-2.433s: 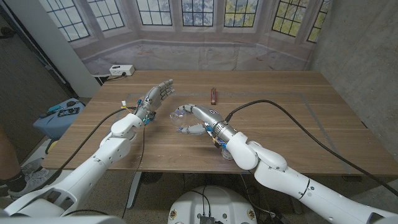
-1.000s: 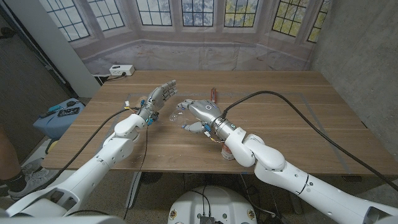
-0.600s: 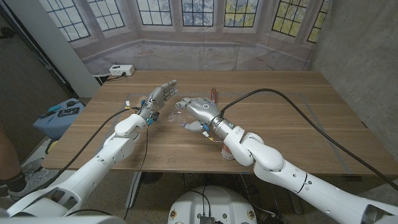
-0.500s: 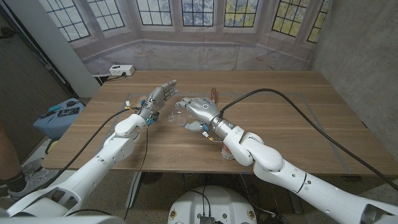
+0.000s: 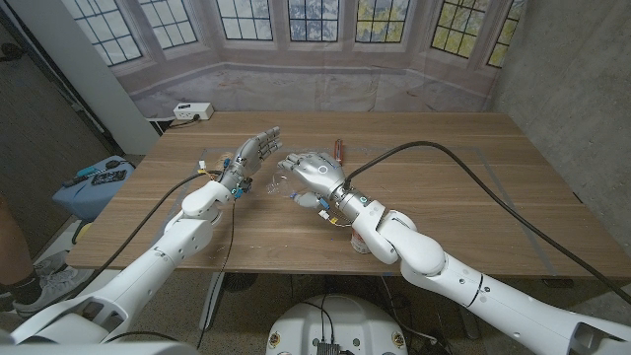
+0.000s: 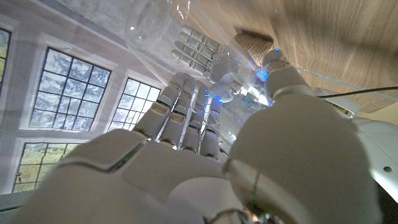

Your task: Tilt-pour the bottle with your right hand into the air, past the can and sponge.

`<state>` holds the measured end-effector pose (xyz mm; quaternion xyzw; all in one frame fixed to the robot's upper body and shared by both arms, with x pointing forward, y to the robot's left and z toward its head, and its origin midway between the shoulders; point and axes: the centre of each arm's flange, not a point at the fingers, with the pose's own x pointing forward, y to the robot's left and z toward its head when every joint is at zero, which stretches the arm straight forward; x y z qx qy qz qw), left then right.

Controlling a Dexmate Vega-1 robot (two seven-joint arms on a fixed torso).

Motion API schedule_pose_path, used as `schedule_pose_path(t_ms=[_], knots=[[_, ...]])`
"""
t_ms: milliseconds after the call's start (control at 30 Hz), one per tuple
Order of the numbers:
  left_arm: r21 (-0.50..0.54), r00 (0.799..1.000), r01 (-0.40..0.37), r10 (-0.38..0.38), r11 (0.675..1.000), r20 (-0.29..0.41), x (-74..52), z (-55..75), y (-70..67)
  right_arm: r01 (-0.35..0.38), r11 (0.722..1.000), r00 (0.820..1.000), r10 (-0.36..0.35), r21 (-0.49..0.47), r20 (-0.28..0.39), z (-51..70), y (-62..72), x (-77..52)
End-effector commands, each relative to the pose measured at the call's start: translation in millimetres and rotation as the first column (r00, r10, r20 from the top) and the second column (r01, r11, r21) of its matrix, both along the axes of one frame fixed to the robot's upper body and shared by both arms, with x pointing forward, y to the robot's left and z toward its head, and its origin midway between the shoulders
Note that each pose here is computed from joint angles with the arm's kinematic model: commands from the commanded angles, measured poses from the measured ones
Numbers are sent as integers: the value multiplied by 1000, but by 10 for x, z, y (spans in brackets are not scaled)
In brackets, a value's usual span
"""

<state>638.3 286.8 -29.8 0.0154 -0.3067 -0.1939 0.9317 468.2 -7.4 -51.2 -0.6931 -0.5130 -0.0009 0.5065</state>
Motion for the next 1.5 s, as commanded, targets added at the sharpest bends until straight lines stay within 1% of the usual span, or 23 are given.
schedule_pose_path(t_ms=[33, 200, 433, 667, 1100, 1233, 1300, 1433, 1500], knots=[[-4, 1000, 5, -5, 1000, -2, 13, -15, 1, 45, 998, 995, -41, -45, 88, 1, 21, -15], [-4, 1000, 9, -9, 1000, -3, 23, -15, -2, 58, 996, 991, -49, -66, 121, 2, 24, -9], [-4, 1000, 14, -14, 1000, -12, 45, -32, -5, 69, 994, 979, -50, -89, 197, 44, 3, -3], [-2, 1000, 13, -13, 1000, -10, 59, -23, 12, 88, 990, 967, -59, -110, 248, 66, -14, 17], [3, 1000, 21, -21, 1000, -8, 77, -11, 13, 129, 983, 943, -82, -128, 323, -8, -6, 95], [5, 1000, 21, -21, 1000, -8, 76, -6, 13, 133, 984, 937, -85, -120, 338, -49, -28, 140], [6, 1000, 20, -20, 1000, -9, 75, -4, 13, 121, 986, 932, -75, -111, 354, -70, -51, 165], [10, 1000, 19, -19, 1000, -8, 68, 9, 11, 123, 987, 928, -78, -100, 365, -84, -80, 202], [12, 1000, 18, -18, 1000, -8, 67, 19, 10, 120, 988, 922, -75, -96, 380, -92, -107, 226]])
